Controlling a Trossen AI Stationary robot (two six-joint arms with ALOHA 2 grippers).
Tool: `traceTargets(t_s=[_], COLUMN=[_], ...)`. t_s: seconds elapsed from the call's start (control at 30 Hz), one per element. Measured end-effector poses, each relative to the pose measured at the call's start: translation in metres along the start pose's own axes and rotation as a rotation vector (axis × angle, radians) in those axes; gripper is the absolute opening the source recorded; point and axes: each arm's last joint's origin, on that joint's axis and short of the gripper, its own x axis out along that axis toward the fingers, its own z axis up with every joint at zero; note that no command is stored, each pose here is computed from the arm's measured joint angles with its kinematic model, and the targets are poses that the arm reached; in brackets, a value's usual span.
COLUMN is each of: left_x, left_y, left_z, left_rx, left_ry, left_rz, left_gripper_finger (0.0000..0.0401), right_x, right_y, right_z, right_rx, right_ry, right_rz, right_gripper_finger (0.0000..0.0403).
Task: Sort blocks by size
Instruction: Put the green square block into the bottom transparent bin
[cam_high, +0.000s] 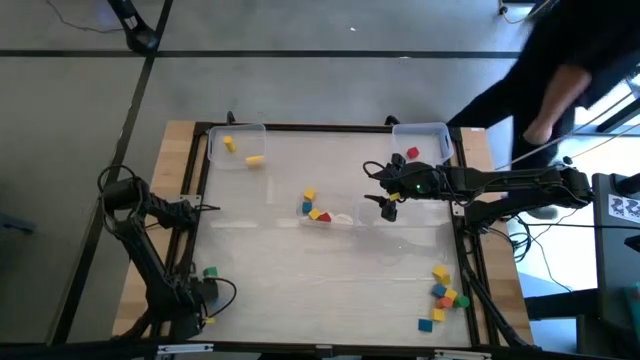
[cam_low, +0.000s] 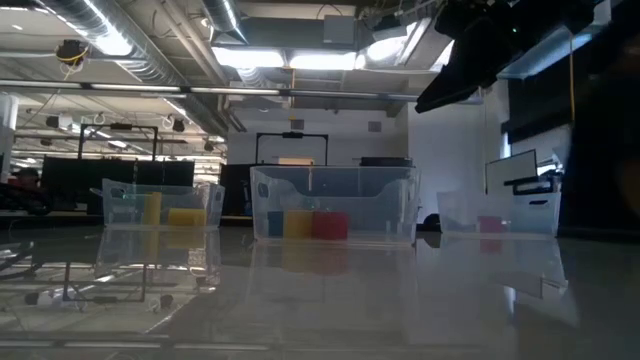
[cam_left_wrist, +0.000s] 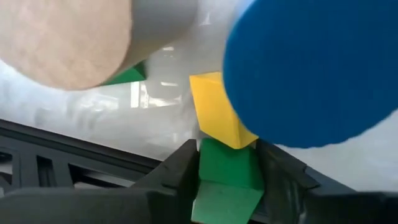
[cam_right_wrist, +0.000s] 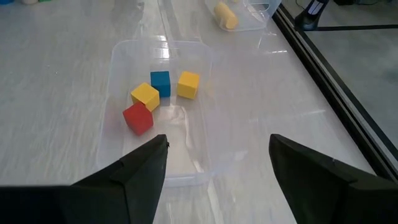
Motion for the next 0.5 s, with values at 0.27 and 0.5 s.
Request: traceTargets(t_s=[0.27, 0.5], left_x=[-0.001, -0.019], left_y=[0.001, 0.011], left_z=[0.007, 0.009], left_rx=[-0.021, -0.08], left_ry=[0.015, 0.054], left_rz=[-0.007, -0.057], left_gripper_finger=[0.0127, 0.0122], right_x=[0.0, 0.0], right_y=[0.0, 0.0], right_z=[0.0, 0.0], right_rx=[0.0, 0.0], right_ry=[-0.001, -0.001], right_rz=[0.0, 0.0], right_gripper_finger=[0.028, 0.028])
